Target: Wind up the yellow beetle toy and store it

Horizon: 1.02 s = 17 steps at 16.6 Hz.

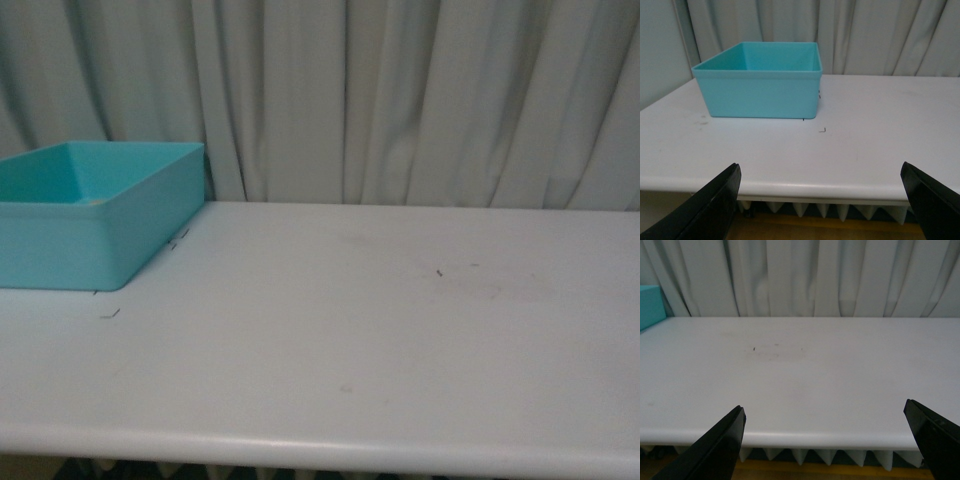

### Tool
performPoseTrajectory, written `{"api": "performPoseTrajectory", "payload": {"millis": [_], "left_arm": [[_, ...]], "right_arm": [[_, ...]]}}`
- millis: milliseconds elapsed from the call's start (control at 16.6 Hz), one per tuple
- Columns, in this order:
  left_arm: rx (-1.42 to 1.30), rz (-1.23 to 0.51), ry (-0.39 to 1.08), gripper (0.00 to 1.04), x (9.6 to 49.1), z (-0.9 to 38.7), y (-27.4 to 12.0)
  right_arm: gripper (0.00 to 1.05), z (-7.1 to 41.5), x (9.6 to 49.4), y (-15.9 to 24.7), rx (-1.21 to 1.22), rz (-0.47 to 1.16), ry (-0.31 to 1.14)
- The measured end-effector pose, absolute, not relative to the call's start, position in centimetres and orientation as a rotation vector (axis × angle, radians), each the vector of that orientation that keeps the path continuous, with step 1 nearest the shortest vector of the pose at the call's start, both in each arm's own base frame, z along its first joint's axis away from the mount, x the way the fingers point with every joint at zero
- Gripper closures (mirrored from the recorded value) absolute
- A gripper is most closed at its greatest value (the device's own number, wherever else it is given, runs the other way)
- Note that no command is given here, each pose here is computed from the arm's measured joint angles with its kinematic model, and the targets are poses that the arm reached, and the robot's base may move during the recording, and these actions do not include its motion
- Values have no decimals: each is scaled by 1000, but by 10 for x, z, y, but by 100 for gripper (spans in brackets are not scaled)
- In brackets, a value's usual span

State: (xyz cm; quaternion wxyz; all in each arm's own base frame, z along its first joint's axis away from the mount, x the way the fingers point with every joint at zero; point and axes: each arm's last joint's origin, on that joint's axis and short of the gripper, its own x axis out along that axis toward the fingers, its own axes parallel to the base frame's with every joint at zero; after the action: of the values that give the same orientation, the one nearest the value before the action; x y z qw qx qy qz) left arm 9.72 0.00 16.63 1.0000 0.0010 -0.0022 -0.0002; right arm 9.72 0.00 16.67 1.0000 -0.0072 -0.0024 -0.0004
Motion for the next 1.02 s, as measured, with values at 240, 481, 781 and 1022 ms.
{"api": "performPoseTrajectory", "payload": {"millis": [240, 481, 781, 1022], "left_arm": [[1, -1, -5, 7, 97, 166, 0], [1, 0, -5, 7, 97, 166, 0], [1, -1, -4, 7, 97, 166, 0], [1, 0, -3, 7, 97, 166, 0]], "right_arm": [[7, 167, 97, 0, -14, -1, -4], [7, 167, 97, 0, -14, 0, -4], [7, 167, 97, 0, -14, -1, -5], [7, 166, 97, 0, -11, -1, -2]]}}
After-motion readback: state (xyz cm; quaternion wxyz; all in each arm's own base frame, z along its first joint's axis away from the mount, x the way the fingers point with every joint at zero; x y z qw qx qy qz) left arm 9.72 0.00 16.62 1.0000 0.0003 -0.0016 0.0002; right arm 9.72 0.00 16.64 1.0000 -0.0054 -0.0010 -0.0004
